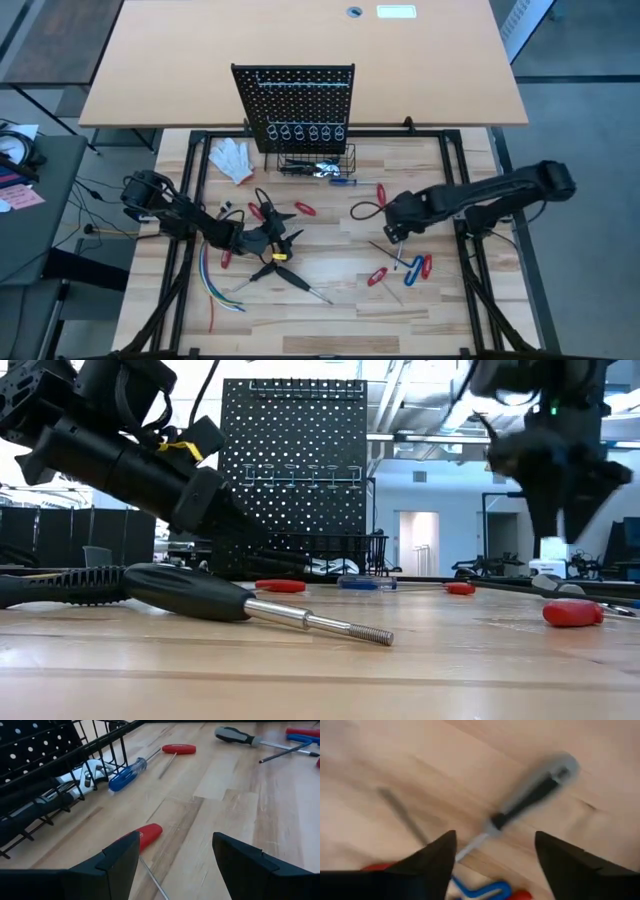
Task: Hang tools onto peg board
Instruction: Hang the gray screwdriver on the black pegboard
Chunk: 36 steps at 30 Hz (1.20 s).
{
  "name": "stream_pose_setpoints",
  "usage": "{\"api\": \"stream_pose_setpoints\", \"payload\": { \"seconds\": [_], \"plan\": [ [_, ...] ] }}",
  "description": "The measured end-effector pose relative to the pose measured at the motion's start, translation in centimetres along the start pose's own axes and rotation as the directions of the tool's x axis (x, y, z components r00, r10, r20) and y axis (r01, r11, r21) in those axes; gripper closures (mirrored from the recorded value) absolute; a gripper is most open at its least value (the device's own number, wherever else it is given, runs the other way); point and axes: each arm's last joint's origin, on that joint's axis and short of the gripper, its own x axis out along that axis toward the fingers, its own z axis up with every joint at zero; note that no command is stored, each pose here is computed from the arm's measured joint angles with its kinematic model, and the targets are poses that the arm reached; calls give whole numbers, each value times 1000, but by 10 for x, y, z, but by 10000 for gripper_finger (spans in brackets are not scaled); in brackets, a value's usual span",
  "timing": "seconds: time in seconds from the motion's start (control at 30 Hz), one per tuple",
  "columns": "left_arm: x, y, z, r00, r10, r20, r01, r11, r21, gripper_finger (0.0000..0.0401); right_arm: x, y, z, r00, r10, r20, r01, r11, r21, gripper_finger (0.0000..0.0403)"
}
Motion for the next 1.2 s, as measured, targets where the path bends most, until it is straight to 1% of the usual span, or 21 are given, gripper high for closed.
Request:
{"api": "stream_pose_setpoints", "payload": {
  "seconds": [0.1,0.2,0.3,0.4,0.53,0.67,0.73,0.8,0.87,1.07,1.1,1.13,1.2],
  "plan": [
    [-2,1,4,1000,-3,10,3,1000,-4,157,12,1,3,995,-93,-34,94,995,27,81],
    [-4,2,9,1000,-5,23,5,1000,-9,157,21,4,7,992,-119,-45,120,993,21,82],
    [-6,1,12,999,-12,30,12,1000,-11,157,28,7,12,991,-121,-48,122,993,6,99],
    [-8,0,12,999,-19,29,19,1000,-6,157,38,3,19,991,-127,-47,128,992,15,115],
    [-11,-3,11,999,-36,31,36,999,-1,157,55,-5,24,995,-91,-32,92,995,45,127],
    [-14,-7,11,998,-54,32,54,999,-5,157,64,-8,26,998,-54,-14,54,997,53,142],
    [-15,-8,11,998,-60,33,60,998,-11,157,65,-7,26,999,-37,-2,37,998,43,159],
    [-16,-9,10,997,-65,34,66,998,-22,157,66,-4,26,999,-31,25,29,998,55,185],
    [-17,-10,10,997,-69,34,70,997,-31,157,66,-2,25,998,-31,53,27,996,83,217],
    [-20,-13,10,996,-86,36,88,995,-56,157,67,-2,25,996,-24,90,17,997,81,321],
    [-21,-14,9,995,-88,36,90,994,-60,157,67,0,23,994,-21,110,13,998,69,330],
    [-22,-14,9,995,-92,37,95,994,-60,157,67,3,21,990,-16,137,9,999,54,330],
    [-22,-15,10,995,-95,38,97,993,-61,157,67,10,19,978,27,208,-34,999,32,330]
  ]
}}
